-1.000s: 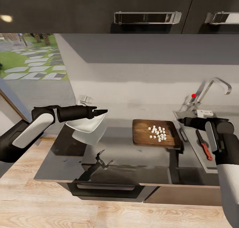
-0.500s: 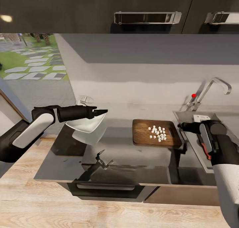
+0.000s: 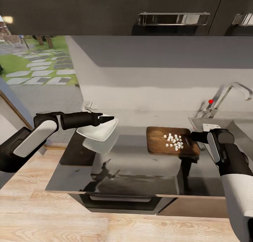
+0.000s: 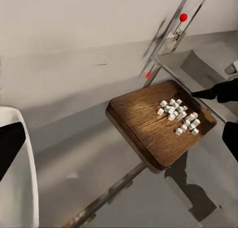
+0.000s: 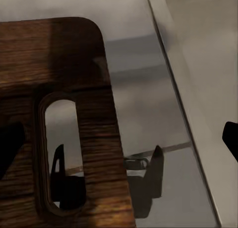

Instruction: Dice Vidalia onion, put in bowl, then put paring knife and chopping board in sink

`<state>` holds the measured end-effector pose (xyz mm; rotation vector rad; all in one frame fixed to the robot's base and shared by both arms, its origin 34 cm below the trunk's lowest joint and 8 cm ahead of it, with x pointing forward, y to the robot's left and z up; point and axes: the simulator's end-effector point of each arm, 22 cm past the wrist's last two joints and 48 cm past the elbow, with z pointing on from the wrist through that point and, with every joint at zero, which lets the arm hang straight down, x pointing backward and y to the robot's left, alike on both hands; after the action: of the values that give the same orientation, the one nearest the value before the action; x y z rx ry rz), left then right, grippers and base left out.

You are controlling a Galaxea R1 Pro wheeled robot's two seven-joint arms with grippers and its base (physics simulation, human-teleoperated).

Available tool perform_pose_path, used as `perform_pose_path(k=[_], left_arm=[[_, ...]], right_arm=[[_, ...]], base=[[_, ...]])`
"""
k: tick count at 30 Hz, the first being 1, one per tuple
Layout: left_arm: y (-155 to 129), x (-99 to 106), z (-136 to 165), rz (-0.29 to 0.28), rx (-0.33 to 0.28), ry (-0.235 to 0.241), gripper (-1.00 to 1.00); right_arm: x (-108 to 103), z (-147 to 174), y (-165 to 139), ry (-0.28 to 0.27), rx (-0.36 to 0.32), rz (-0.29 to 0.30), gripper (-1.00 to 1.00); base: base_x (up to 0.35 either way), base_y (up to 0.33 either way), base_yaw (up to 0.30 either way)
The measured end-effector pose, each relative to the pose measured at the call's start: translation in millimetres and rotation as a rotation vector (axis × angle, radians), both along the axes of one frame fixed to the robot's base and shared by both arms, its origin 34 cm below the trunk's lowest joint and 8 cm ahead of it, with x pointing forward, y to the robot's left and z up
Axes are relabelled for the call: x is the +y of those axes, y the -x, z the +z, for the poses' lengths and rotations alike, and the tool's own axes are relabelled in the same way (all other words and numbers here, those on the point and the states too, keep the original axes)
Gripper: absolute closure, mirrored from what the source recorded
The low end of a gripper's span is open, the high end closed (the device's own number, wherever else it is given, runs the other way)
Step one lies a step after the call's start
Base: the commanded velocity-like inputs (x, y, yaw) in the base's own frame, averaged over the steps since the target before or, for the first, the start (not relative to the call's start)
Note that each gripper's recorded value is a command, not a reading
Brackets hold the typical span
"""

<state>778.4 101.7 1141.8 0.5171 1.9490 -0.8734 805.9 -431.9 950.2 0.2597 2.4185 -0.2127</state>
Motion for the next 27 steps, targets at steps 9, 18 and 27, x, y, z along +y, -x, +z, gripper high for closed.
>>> perform_pose_path(k=[9, 18, 27], left_arm=[[0.6, -0.6, -1.1, -0.002, 0.001, -0.002, -1.00], [0.7, -0.7, -1.2, -0.002, 0.001, -0.002, -1.00], [0.8, -0.9, -1.5, -0.003, 0.002, -0.003, -1.00]], right_arm=[[-0.2, -0.3, 0.1, 0.001, 0.001, -0.001, -1.00], [-5.1, -33.8, 13.6, -0.008, 0.085, -0.018, -1.00], [-3.3, -35.9, 13.7, -0.019, 0.087, -0.017, -1.00]], base=[[0.000, 0.007, 0.000], [0.000, 0.000, 0.000], [0.000, 0.000, 0.000]])
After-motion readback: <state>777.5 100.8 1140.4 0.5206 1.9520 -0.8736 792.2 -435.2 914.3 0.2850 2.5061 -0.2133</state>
